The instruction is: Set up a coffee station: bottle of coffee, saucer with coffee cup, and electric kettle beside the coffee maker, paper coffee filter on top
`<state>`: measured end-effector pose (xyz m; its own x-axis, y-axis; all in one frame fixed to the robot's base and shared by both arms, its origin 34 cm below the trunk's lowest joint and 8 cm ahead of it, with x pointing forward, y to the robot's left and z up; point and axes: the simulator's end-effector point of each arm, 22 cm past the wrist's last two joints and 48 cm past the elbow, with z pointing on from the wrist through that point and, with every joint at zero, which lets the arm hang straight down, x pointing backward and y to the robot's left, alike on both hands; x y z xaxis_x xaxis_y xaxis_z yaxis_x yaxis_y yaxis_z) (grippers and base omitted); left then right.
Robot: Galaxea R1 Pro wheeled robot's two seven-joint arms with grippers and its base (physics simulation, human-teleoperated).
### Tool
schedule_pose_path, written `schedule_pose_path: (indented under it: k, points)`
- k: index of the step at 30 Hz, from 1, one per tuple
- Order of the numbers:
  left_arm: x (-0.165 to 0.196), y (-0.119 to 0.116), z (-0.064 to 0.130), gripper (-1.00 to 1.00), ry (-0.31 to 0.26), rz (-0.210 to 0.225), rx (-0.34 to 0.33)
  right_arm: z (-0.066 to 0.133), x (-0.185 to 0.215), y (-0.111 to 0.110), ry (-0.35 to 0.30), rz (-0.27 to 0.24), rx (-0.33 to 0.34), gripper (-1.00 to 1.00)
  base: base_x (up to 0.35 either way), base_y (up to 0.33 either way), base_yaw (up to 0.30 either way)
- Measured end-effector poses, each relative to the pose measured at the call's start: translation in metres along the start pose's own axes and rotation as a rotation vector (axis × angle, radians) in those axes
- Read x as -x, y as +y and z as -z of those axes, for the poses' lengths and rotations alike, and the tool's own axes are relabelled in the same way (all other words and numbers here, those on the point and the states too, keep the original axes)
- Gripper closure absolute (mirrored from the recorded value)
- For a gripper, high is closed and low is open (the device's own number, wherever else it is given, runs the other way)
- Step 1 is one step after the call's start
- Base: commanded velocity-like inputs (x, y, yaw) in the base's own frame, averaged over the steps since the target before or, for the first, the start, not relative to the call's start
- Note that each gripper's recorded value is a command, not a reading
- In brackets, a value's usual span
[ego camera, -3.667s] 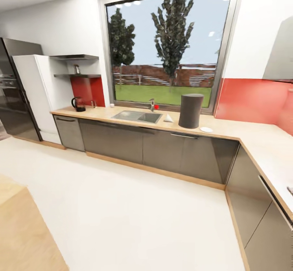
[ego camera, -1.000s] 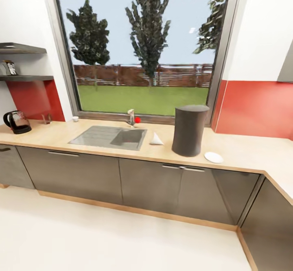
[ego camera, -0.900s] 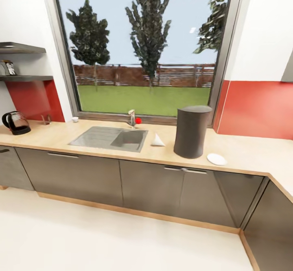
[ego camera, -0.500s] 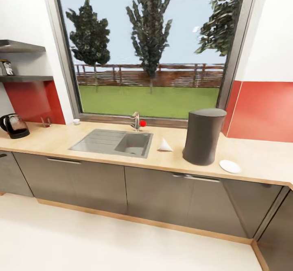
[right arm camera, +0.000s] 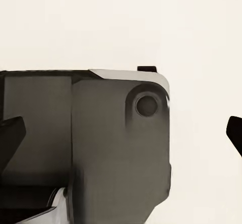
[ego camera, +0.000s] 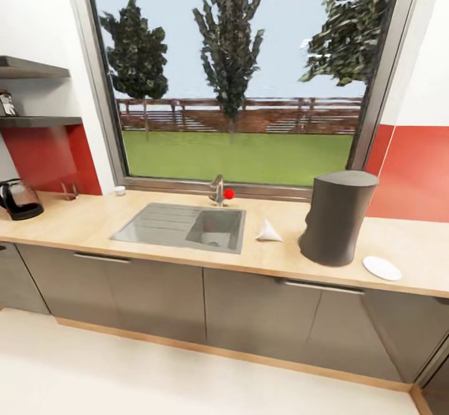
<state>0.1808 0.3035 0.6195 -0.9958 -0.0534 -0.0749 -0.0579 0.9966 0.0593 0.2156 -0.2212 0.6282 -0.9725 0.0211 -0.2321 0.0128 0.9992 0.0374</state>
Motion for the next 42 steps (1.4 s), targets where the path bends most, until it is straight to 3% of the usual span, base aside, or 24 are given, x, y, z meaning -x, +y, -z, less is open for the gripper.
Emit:
schedule_pose_path:
  k: [16, 31, 34, 35, 36, 37, 38, 39, 42]
  points:
    - [0.0, -0.001, 0.0, -1.0, 0.0, 0.0, -0.002, 0.0, 0.0, 0.0, 0.0, 0.0, 0.0, -1.0, 0.217, 0.279, -0.237]
    - [0.01, 0.004, 0.0, -1.0, -0.023, 0.0, 0.004, 0.0, 0.001, 0.0, -0.001, 0.0, -0.002, -1.0, 0.183, 0.279, -0.022]
    - [0.069, 0.009, 0.004, -1.0, -0.156, -0.001, 0.009, 0.0, 0.001, 0.0, -0.001, -0.001, -0.002, -1.0, 0.074, 0.051, 0.0]
    - [0.11, 0.007, 0.011, -1.0, -0.247, 0.003, 0.003, 0.0, 0.0, 0.0, 0.0, 0.0, -0.002, -1.0, 0.002, 0.001, 0.0]
    - [0.183, 0.002, 0.031, -1.0, -0.402, 0.001, -0.008, 0.0, 0.0, 0.0, 0.0, 0.0, -0.002, -1.0, 0.001, 0.001, 0.0]
    - [0.274, -0.005, 0.076, -1.0, -0.609, -0.001, -0.024, 0.0, 0.0, 0.0, 0.001, 0.0, -0.003, -1.0, 0.0, 0.0, 0.0]
    - [0.341, -0.011, 0.122, -1.0, -0.768, -0.003, -0.04, 0.0, 0.0, 0.0, 0.0, -0.001, -0.003, -1.0, 0.0, 0.0, 0.0]
    - [0.335, -0.012, 0.118, -1.0, -0.754, -0.004, -0.043, 0.0, 0.0, 0.0, 0.0, 0.0, -0.003, -1.0, 0.0, 0.0, 0.0]
    - [0.377, -0.023, 0.147, -1.0, -0.837, -0.018, -0.085, 0.0, 0.0, 0.0, 0.0, -0.001, -0.003, -1.0, 0.0, 0.0, 0.0]
